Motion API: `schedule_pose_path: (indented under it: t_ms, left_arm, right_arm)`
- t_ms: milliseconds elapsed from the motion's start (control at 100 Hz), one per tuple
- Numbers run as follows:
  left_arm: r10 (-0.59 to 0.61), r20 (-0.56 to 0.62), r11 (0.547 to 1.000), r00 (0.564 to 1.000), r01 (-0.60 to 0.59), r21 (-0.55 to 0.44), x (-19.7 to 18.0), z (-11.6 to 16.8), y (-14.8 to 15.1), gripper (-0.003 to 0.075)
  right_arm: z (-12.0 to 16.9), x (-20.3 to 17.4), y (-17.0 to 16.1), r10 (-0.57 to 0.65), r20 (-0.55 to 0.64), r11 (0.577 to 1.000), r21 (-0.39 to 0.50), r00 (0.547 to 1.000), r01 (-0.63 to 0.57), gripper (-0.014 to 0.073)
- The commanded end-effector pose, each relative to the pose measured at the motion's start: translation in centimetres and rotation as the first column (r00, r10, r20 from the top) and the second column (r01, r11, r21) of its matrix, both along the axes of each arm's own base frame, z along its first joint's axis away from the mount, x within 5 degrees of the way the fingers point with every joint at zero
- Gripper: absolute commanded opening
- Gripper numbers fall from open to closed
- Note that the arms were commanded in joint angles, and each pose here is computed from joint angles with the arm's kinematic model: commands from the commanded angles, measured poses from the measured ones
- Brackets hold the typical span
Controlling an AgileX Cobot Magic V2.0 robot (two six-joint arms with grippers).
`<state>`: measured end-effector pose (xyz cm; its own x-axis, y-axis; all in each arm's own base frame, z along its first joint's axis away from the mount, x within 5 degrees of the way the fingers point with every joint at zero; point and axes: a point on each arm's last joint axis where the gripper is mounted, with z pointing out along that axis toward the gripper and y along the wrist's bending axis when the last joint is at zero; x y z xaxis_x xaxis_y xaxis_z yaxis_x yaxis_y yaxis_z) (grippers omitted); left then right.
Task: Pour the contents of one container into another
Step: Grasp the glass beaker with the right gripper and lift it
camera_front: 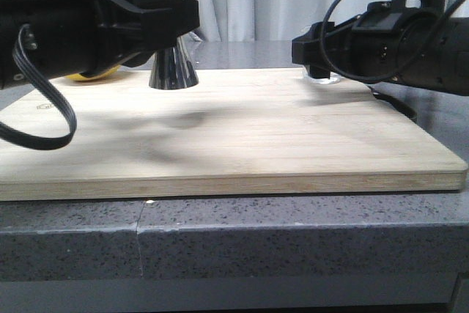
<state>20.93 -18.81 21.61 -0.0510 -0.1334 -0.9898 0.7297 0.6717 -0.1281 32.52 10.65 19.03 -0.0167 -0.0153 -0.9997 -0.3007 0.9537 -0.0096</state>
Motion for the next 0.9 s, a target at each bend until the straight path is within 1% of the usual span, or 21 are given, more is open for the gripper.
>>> schedule_pose_path:
  t_ms: [0,360,700,770,890]
  left_arm:
    - [-0.005,0.102,0.994,0.995,0.016,-0.112,-0.2,2.5,-0.1,-0.002]
    - [-0.008,0.104,0.994,0.995,0.02,-0.11,-0.2,2.5,-0.1,-0.002]
    - [-0.008,0.104,0.994,0.995,0.02,-0.11,-0.2,2.5,-0.1,-0.002]
    - [-0.008,0.104,0.994,0.995,0.02,-0.11,-0.2,2.5,-0.1,-0.002]
    - [-0.008,0.104,0.994,0.995,0.02,-0.11,-0.2,2.5,-0.1,-0.002]
  right_arm:
    - [2.6,0.5,0.0,-0.001,0.143,0.999,0.036,0.99,-0.004,0.0477]
    - [1.6,0.9,0.1,0.001,0.121,1.0,0.028,0.993,-0.004,0.0477]
    - [1.6,0.9,0.1,0.0,0.124,1.0,0.029,0.992,-0.004,0.0473]
    - [1.6,0.9,0.1,0.0,0.124,1.0,0.029,0.992,-0.004,0.0454]
    - [1.6,0.9,0.1,0.0,0.125,1.0,0.03,0.992,-0.004,0.0385]
